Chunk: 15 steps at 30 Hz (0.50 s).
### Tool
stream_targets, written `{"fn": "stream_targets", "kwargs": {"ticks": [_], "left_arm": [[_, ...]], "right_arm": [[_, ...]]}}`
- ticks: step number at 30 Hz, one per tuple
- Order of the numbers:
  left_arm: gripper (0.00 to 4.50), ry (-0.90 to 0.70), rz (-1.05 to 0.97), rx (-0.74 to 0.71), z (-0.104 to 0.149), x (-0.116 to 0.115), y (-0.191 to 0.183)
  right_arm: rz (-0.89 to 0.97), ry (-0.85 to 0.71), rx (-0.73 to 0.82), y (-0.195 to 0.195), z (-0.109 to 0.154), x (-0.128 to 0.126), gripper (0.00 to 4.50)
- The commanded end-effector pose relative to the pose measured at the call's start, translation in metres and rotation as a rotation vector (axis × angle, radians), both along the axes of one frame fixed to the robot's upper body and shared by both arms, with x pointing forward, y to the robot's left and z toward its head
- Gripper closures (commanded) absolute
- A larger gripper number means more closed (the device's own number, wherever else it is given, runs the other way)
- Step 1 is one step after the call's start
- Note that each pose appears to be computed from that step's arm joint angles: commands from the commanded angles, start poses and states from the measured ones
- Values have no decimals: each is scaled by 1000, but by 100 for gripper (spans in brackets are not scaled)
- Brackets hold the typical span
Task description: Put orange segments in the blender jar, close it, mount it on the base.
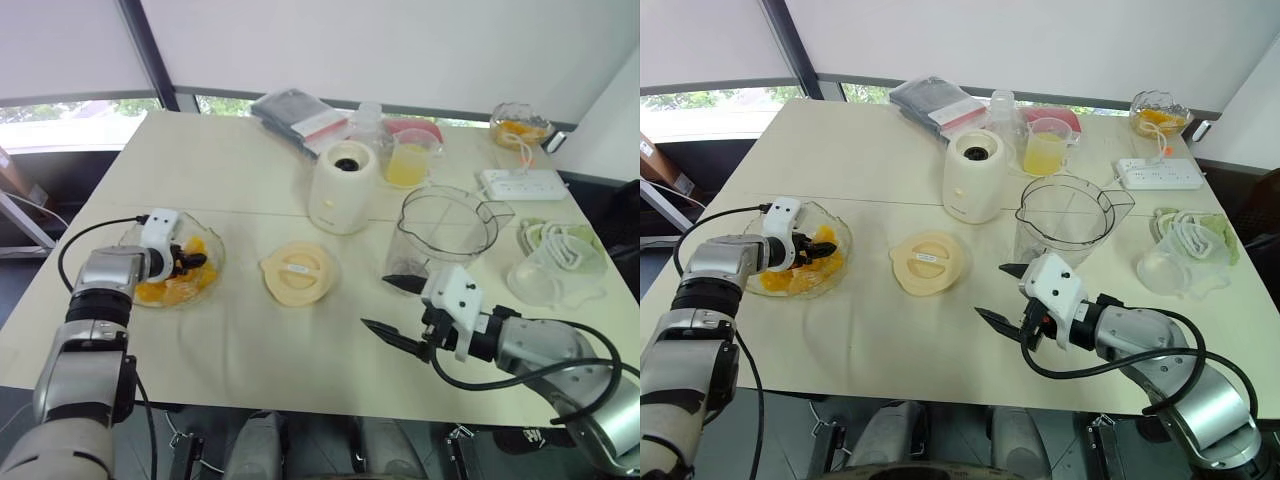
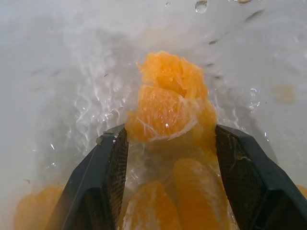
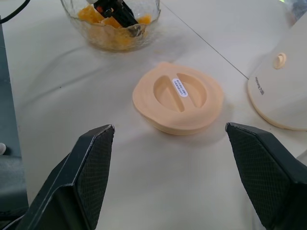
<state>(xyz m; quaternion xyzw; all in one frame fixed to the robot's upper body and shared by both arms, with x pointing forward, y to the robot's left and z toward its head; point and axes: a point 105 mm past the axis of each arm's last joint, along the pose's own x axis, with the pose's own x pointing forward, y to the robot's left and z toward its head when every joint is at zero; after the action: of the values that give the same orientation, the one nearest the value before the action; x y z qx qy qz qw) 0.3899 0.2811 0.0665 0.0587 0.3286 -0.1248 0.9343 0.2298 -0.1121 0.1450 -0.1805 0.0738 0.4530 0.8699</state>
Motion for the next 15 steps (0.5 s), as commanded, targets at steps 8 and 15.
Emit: {"fn": "stream_targets", "kwargs": {"ticks": [8,15], "left_arm": [[169,-99,-66,29,6,8,-10],[169,-141,-107,29,8,9,-18]], "right_arm": [[17,-41,9,3,8,-1,59],[16,-41,7,3,8,-1,59]]}}
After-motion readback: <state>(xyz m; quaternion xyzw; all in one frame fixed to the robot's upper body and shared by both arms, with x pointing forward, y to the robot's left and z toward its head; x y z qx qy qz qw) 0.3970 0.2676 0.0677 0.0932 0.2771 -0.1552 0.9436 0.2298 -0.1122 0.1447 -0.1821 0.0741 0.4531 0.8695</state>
